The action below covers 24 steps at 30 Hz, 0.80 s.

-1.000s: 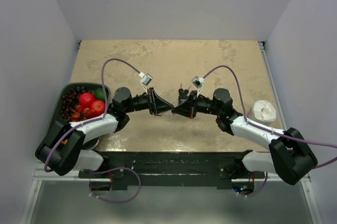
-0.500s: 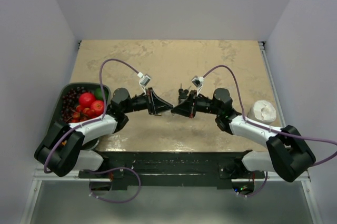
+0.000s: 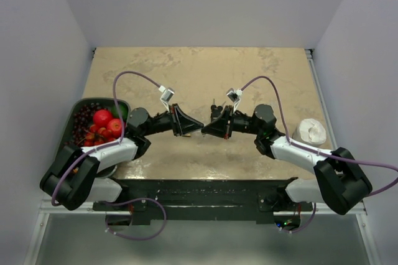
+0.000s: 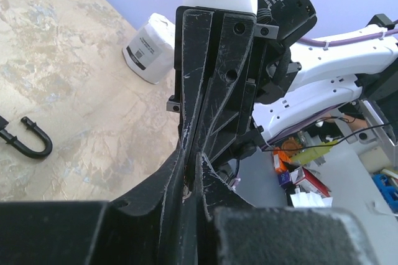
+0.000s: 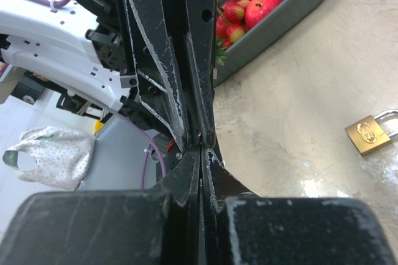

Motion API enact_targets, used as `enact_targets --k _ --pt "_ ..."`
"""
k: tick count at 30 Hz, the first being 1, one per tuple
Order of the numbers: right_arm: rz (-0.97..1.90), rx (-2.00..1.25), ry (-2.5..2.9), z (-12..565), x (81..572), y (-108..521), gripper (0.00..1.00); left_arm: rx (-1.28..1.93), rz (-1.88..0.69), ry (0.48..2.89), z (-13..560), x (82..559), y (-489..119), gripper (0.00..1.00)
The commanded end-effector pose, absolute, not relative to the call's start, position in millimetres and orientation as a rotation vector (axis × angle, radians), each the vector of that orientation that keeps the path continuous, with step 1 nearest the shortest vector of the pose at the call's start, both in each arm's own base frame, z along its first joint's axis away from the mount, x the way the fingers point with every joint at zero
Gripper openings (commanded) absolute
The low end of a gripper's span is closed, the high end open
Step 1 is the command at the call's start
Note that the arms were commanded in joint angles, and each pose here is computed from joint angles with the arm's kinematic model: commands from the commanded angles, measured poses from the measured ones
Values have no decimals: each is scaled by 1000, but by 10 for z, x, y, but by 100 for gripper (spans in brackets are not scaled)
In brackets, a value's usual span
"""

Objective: Unlock with the key

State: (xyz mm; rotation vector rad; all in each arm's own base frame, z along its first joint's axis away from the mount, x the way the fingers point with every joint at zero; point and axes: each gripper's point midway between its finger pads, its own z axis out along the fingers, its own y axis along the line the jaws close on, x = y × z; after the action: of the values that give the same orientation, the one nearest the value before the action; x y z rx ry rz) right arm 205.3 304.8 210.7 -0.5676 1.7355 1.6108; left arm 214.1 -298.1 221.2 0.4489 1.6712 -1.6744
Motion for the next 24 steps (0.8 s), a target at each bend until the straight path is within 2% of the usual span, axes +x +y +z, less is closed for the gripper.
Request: enact_targets --k 1,6,12,19,22,24 --pt "1622 -603 1625 2345 2063 3064 0 472 -1699 1575 2381 2089 -2967 17" --pt "1661 -602 1602 2383 2035 3076 0 456 -1719 1559 2400 2062 -2952 28" --pt "1693 -606 1580 2409 2005 3082 0 429 -1721 1509 2492 2073 -2928 34" --pt "1679 -608 1578 2400 1995 3066 0 359 -1723 1457 2597 2110 -2878 28" --pt "1683 -610 1581 2396 1984 3067 0 319 -1711 1455 2605 2149 -2858 21" --pt "1681 -611 1580 2394 1983 3062 0 315 -1711 1453 2612 2160 -2860 21"
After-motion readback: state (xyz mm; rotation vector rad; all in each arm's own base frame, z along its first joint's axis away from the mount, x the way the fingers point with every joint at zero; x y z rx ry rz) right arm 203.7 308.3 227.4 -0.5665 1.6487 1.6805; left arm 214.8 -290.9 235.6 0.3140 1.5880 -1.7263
